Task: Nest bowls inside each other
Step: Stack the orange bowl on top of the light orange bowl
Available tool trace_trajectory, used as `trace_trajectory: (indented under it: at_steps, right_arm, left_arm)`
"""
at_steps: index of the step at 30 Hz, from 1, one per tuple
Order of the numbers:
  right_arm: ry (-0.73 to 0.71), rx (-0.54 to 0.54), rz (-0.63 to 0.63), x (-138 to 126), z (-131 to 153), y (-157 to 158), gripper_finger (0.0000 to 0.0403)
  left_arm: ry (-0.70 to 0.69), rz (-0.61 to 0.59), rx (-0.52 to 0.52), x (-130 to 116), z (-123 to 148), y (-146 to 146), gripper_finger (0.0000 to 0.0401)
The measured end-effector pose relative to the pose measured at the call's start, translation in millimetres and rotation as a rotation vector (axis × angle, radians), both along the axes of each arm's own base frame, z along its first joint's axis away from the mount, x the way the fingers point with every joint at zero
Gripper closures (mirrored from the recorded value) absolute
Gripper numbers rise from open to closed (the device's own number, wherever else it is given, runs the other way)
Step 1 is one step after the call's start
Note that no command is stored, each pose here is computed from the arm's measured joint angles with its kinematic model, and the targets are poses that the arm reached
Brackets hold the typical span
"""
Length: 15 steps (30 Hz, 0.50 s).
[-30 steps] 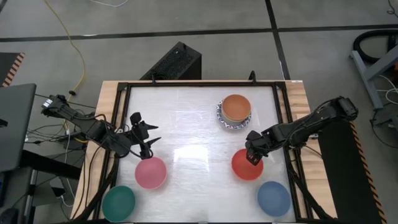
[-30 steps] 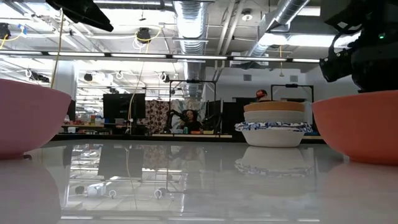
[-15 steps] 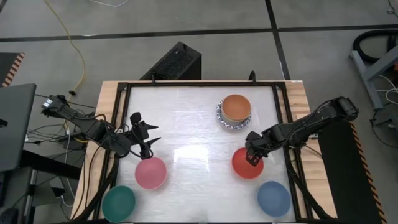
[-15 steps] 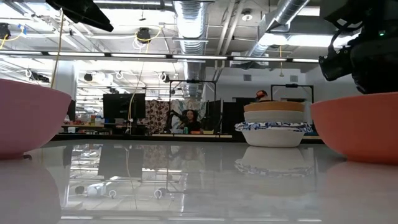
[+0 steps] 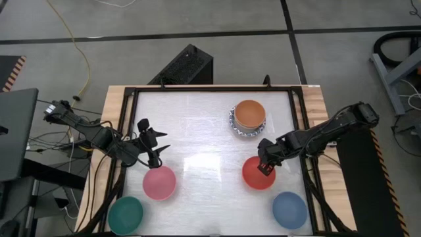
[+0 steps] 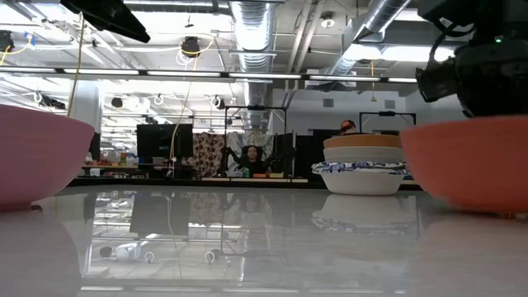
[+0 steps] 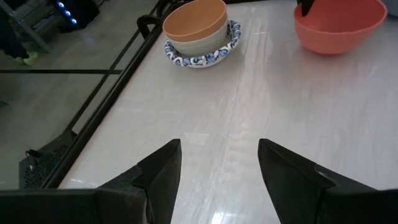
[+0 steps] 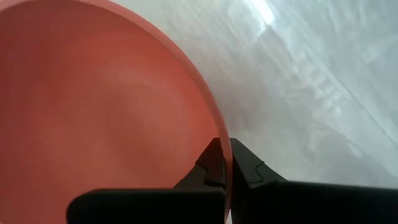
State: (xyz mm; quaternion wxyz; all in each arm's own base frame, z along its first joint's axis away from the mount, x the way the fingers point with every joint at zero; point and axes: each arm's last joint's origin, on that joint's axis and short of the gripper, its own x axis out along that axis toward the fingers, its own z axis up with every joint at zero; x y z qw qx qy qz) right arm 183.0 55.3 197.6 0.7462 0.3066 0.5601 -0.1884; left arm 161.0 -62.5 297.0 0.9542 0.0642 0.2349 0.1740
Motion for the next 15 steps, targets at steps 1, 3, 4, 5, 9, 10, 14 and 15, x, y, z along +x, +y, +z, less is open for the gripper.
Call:
trace_trajectory:
  at_steps: [1,3,4,5,9,10,14,15]
  right_arm:
    - [-0.010,0.002,0.004,1.3,2.7,0.3,0.0394]
    - [-0.030,0.002,0.014,4.3,7.9,-0.3,0.0394]
    - [-0.039,0.002,0.018,5.7,10.5,-0.5,0.0394]
    - [-0.048,0.002,0.023,7.1,13.3,-0.8,0.0394]
    - [-0.091,-0.005,0.039,13.7,25.0,-4.8,0.0394]
    - [-0.100,-0.009,0.043,15.1,27.5,-6.2,0.0394]
    - [-0.131,-0.024,0.058,20.2,37.5,-12.6,0.0394]
    - [-0.134,-0.028,0.059,20.9,39.8,-14.5,0.0394]
  left_arm:
    - [0.000,0.001,0.000,0.0,0.0,0.0,0.0197]
    - [0.000,0.001,0.001,0.0,0.0,0.0,0.0197]
    - [0.001,0.000,0.001,0.0,0.0,0.0,0.0197]
    - [0.000,0.001,0.001,0.0,0.0,0.0,0.0197]
    - [0.004,0.001,0.002,-0.2,-0.3,0.1,0.0197]
    - [0.007,0.001,0.003,-0.4,-0.5,0.2,0.0197]
    - [0.009,0.001,0.005,-0.5,-0.8,0.3,0.0197]
    - [0.009,0.001,0.005,-0.5,-0.8,0.3,0.0197]
